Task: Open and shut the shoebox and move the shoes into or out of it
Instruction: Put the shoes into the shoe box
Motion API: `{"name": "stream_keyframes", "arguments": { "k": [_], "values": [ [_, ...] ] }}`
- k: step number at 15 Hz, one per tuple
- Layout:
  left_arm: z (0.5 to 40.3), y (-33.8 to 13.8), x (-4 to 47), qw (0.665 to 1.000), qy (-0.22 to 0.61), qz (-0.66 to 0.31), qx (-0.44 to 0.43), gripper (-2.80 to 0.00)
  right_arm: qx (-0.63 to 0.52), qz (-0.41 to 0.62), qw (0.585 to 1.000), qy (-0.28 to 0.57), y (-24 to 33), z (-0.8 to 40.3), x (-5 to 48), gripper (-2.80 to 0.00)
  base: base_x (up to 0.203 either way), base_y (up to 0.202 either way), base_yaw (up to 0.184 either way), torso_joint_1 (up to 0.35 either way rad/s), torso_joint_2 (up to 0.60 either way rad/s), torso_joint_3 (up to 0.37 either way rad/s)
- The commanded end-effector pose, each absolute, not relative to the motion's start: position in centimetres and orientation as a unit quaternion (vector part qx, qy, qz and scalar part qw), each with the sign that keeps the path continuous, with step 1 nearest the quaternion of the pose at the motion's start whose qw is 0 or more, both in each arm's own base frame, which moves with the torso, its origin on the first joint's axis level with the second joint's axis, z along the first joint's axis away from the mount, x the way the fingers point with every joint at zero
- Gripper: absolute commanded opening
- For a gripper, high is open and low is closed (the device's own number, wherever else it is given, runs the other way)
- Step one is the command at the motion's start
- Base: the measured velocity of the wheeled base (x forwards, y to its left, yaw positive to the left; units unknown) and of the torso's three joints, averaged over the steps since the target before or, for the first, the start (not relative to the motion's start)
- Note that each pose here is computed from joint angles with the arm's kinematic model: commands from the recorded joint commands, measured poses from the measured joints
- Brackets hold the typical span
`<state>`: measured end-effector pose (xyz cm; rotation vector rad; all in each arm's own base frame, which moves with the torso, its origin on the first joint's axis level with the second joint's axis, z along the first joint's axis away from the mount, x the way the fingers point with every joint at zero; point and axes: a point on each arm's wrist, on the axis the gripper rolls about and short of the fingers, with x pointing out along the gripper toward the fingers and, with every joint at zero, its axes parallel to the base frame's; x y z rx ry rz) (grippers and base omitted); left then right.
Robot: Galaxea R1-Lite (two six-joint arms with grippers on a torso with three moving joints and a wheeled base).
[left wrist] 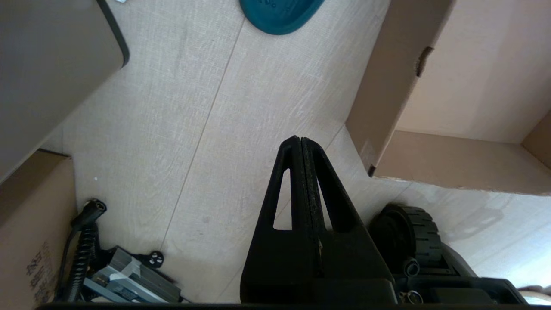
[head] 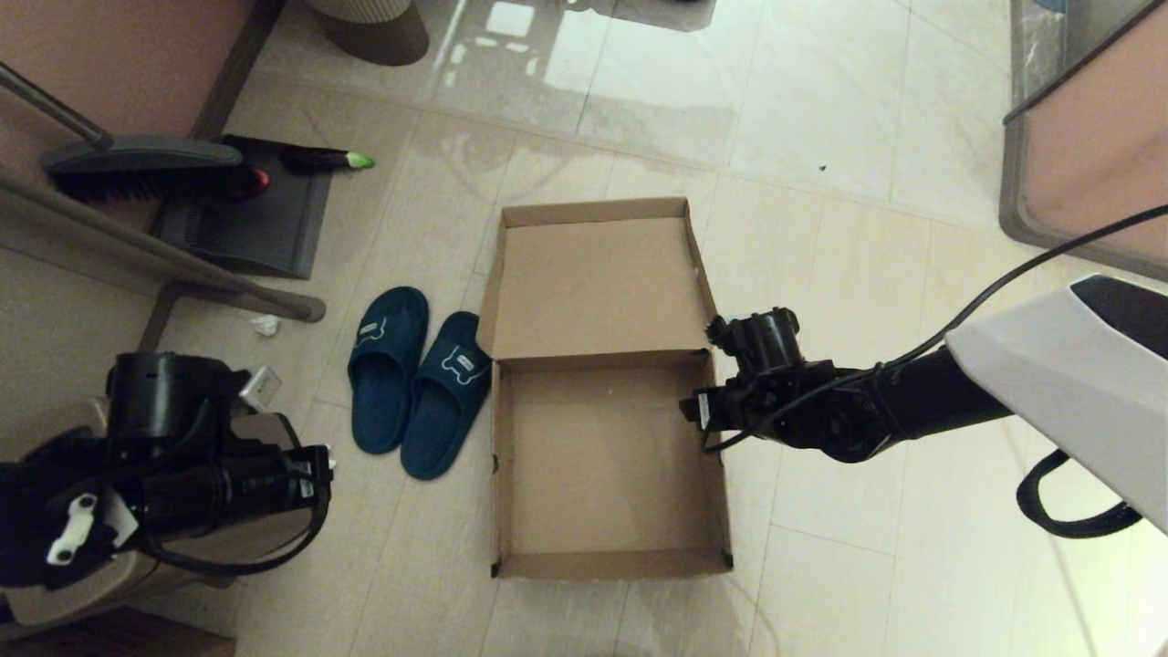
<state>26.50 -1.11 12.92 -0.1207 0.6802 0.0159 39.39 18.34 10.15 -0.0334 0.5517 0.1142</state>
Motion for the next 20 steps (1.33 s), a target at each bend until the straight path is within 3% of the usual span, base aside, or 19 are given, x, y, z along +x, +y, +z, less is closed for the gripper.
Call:
{"name": "stream_keyframes", "arguments": {
  "k": [1, 3, 4, 8, 19, 20],
  "values": [
    [12.7, -1.1, 26.7, 0.94, 0.335, 0.01, -0.058, -2.8, -0.022, 0.051, 0.957, 0.286, 18.8, 7.9, 40.5, 0.0, 0.0, 0.0, 0.0, 0.0, 0.0, 0.0],
    [12.6, -1.1, 26.7, 0.94, 0.337, 0.011, -0.058, -2.8, -0.023, 0.041, 0.958, 0.281, 19.4, 6.6, 42.0, 0.0, 0.0, 0.0, 0.0, 0.0, 0.0, 0.0],
    [12.5, -1.1, 26.5, 0.939, 0.339, 0.011, -0.058, -2.8, -0.023, 0.028, 0.962, 0.272, 19.5, 6.4, 42.9, -2.8, 0.0, 0.0, 0.0, 0.0, 0.0, 0.0],
    [12.3, -1.1, 26.4, 0.937, 0.343, 0.012, -0.058, -2.8, -0.029, -0.017, 0.968, 0.25, 17.0, 6.2, 46.0, -2.8, 0.0, 0.0, 0.0, 0.0, 0.0, 0.0],
    [11.4, -1.1, 27.1, 0.933, 0.355, 0.013, -0.057, -2.8, -0.034, -0.083, 0.966, 0.242, 9.7, 7.9, 47.5, -2.8, 0.0, 0.0, 0.0, 0.0, 0.0, 0.0],
    [11.2, -1.1, 27.4, 0.934, 0.354, 0.013, -0.057, -2.8, -0.036, -0.084, 0.965, 0.244, 9.5, 7.8, 47.5, 0.0, 0.0, 0.0, 0.0, 0.0, 0.0, 0.0]
  ]
}}
